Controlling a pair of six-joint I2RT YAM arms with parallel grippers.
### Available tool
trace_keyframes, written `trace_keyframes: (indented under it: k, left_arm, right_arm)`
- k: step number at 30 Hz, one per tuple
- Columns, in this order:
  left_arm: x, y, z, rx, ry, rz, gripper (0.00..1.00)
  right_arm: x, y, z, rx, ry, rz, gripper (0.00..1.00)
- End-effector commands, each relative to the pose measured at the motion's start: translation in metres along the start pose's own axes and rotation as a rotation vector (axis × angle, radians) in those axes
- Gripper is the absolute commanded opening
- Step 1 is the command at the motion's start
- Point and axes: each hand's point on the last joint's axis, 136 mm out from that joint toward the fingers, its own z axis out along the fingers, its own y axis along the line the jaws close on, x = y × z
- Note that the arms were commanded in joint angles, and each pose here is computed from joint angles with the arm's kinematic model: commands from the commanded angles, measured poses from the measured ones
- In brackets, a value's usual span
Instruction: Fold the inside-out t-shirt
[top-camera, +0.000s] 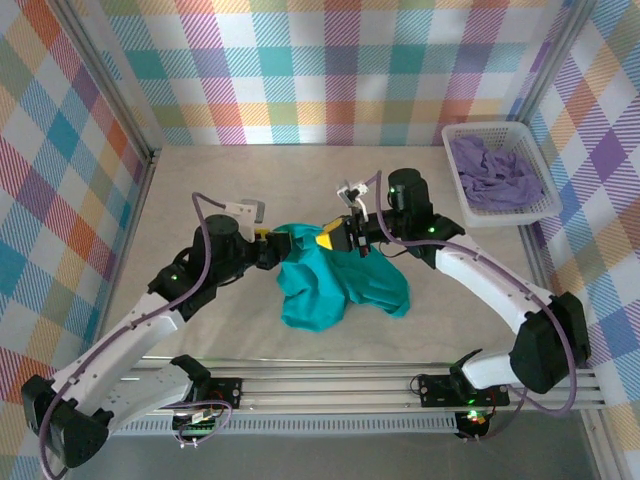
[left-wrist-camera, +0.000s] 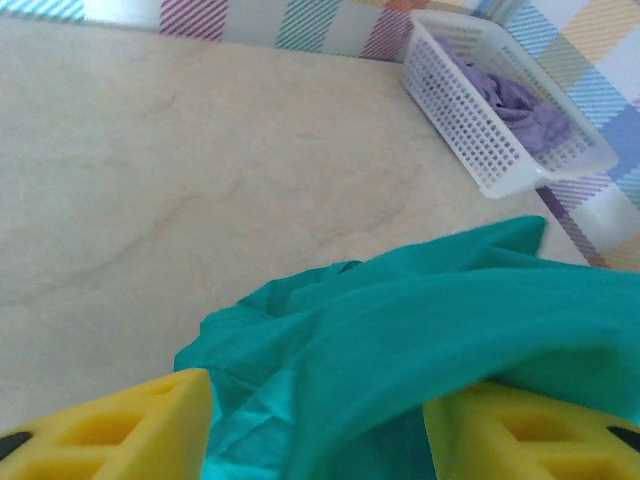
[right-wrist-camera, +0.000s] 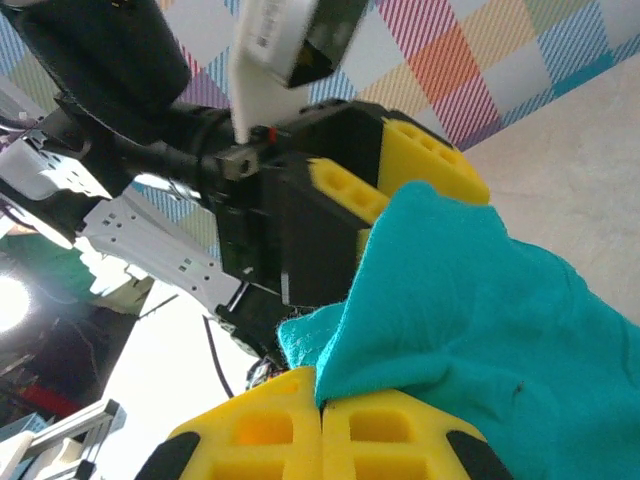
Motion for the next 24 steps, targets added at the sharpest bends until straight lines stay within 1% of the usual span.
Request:
trace_keyframes:
  k: [1,3,4,5,6,8,9,10,12,13,15,16,17,19,24]
  left_arm:
    - [-0.009,-0.017,-0.004,0.061,-0.009,0.076,0.64]
    - [-0.011,-0.031,0.007,0.129,0.009,0.091,0.64]
    - [-0.009,-0.036,0.013,0.151,0.034,0.095,0.62]
    - [-0.008,-0.040,0.017,0.169,0.053,0.095,0.57]
    - [-0.008,-0.042,0.020,0.182,0.066,0.094,0.50]
    - [-0.009,-0.052,0.021,0.234,0.073,0.084,0.28]
    - [-0.010,-0.059,0.018,0.273,0.073,0.077,0.19]
    - [-0.011,-0.068,0.013,0.330,0.069,0.060,0.11]
    - [-0.014,-0.084,0.002,0.448,0.058,0.009,0.00]
    - [-0.018,-0.092,-0.005,0.521,0.047,-0.021,0.00]
    - [-0.024,-0.104,-0.015,0.644,0.040,-0.116,0.00]
    - [-0.028,-0.106,-0.018,0.684,0.031,-0.155,0.00]
    - [-0.031,-0.105,-0.019,0.699,0.027,-0.186,0.00]
    - [-0.033,-0.105,-0.019,0.700,0.020,-0.205,0.00]
    - [-0.033,-0.099,-0.015,0.667,0.007,-0.214,0.00]
  right_arm:
    - [-0.012,0.021,-0.002,-0.101,0.013,-0.056,0.00]
    - [-0.012,0.024,-0.003,-0.114,0.028,-0.057,0.00]
    - [-0.010,0.025,-0.004,-0.116,0.036,-0.062,0.00]
    - [-0.009,0.026,-0.006,-0.111,0.044,-0.064,0.00]
    - [-0.008,0.025,-0.009,-0.101,0.048,-0.063,0.00]
    - [-0.009,0.012,-0.020,-0.026,0.037,-0.028,0.00]
    - [-0.011,-0.002,-0.027,0.045,0.022,0.012,0.00]
    - [-0.013,-0.021,-0.036,0.147,0.001,0.069,0.00]
    - [-0.008,-0.052,-0.050,0.360,-0.001,0.132,0.01]
    - [-0.006,-0.061,-0.054,0.434,0.005,0.142,0.07]
    - [-0.002,-0.070,-0.059,0.533,0.007,0.144,0.19]
    - [-0.002,-0.070,-0.061,0.567,0.006,0.131,0.21]
    - [-0.001,-0.070,-0.061,0.589,0.004,0.116,0.25]
    - [-0.003,-0.060,-0.062,0.594,-0.019,0.072,0.31]
    - [0.002,-0.028,-0.066,0.549,-0.080,-0.029,0.40]
